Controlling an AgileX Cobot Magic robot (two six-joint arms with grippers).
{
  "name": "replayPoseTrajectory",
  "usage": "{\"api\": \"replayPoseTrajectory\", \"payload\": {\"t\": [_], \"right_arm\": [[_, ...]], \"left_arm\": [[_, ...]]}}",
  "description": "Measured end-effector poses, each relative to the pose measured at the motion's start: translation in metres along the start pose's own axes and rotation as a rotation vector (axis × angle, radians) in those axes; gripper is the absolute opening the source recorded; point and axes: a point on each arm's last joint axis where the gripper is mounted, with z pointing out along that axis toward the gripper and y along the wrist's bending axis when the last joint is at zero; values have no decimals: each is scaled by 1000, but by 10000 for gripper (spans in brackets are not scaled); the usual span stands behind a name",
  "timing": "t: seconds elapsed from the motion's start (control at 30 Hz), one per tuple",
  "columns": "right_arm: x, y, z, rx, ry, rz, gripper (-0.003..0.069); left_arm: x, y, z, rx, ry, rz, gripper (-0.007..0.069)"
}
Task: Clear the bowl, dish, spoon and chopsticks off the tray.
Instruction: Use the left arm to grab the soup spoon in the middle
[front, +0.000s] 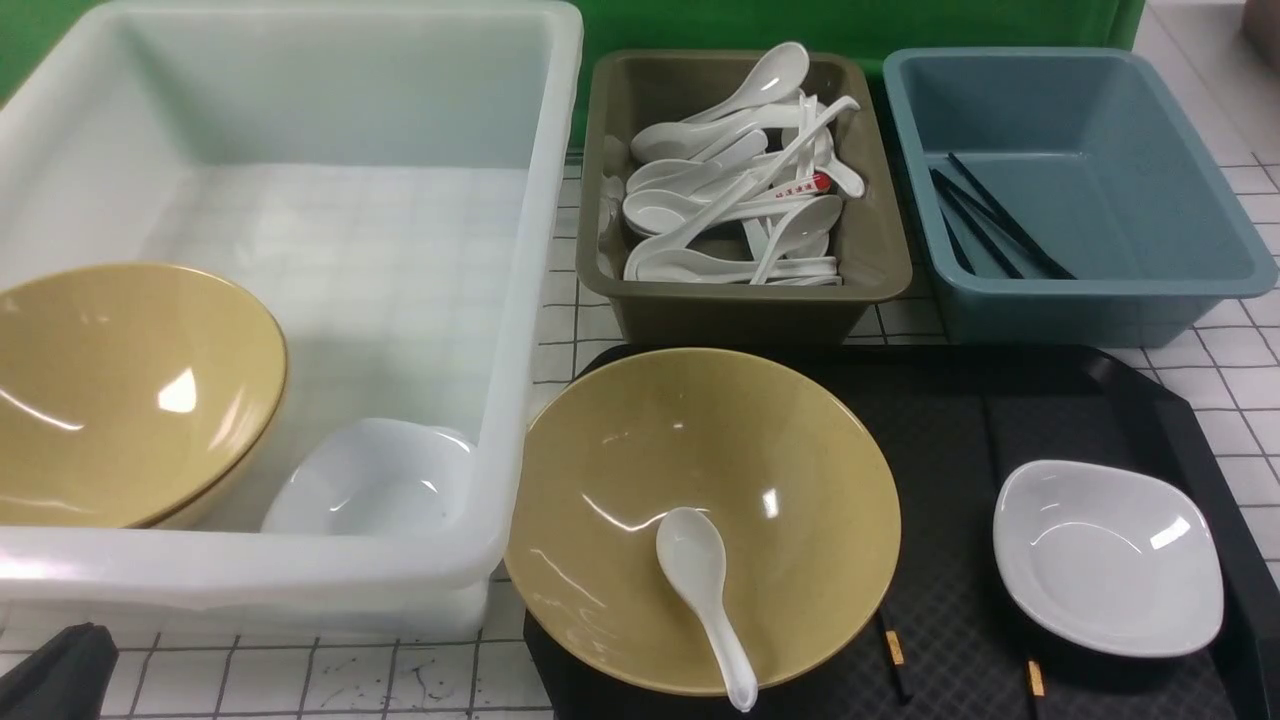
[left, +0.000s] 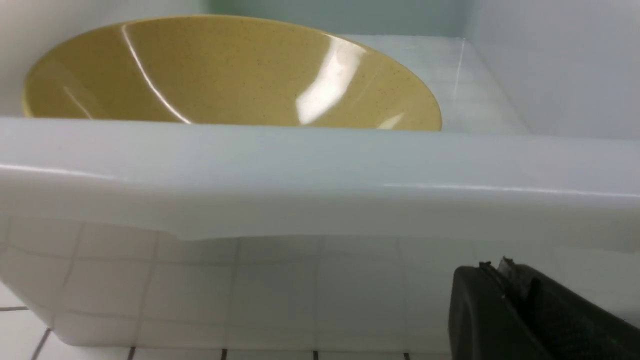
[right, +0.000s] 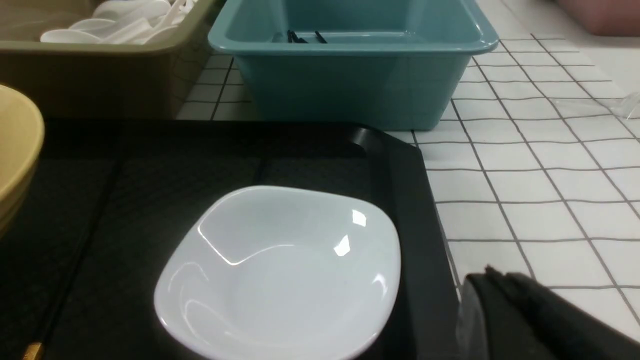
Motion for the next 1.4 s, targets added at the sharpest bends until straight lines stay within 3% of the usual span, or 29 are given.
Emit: {"api": "replayPoseTrajectory", "payload": {"t": [0.37,0.53,0.73,0.97,1.13,1.17,1.2,1.27,1.33,1.37,1.4], "right_arm": [[-6,1,0,-9,-78,0,66],[-24,3,-3,-31,-283,0,68],[-53,6,-18,-56,-642,-42,70],[-65,6,-29,-233,-795,363,75],[-69,4,-32,-277,-840,482,78],[-71,4,-35,-282,-877,461,78],[-71,5,-35,-280,-877,451,78],[-85,8,-39,-242,-825,322,78],[-105,9,-43,-182,-735,242,75],[-107,9,-43,-180,-712,231,75],[-120,7,-43,-140,-633,212,69]], "left_arm": [[-5,0,0,-6,-50,24,-6],[-23,1,-3,-3,-261,-33,-6],[-52,6,-17,-2,-613,-208,-6],[-71,12,-35,-20,-916,-260,-6],[-105,8,-53,5,-938,-233,-6],[-133,6,-63,17,-907,-211,-6],[-136,6,-65,19,-908,-208,-6],[-169,3,-68,34,-819,-195,-6],[-205,0,-51,46,-636,-188,-6],[-208,0,-50,45,-633,-188,-6],[-219,-1,-30,49,-494,-186,-6]]}}
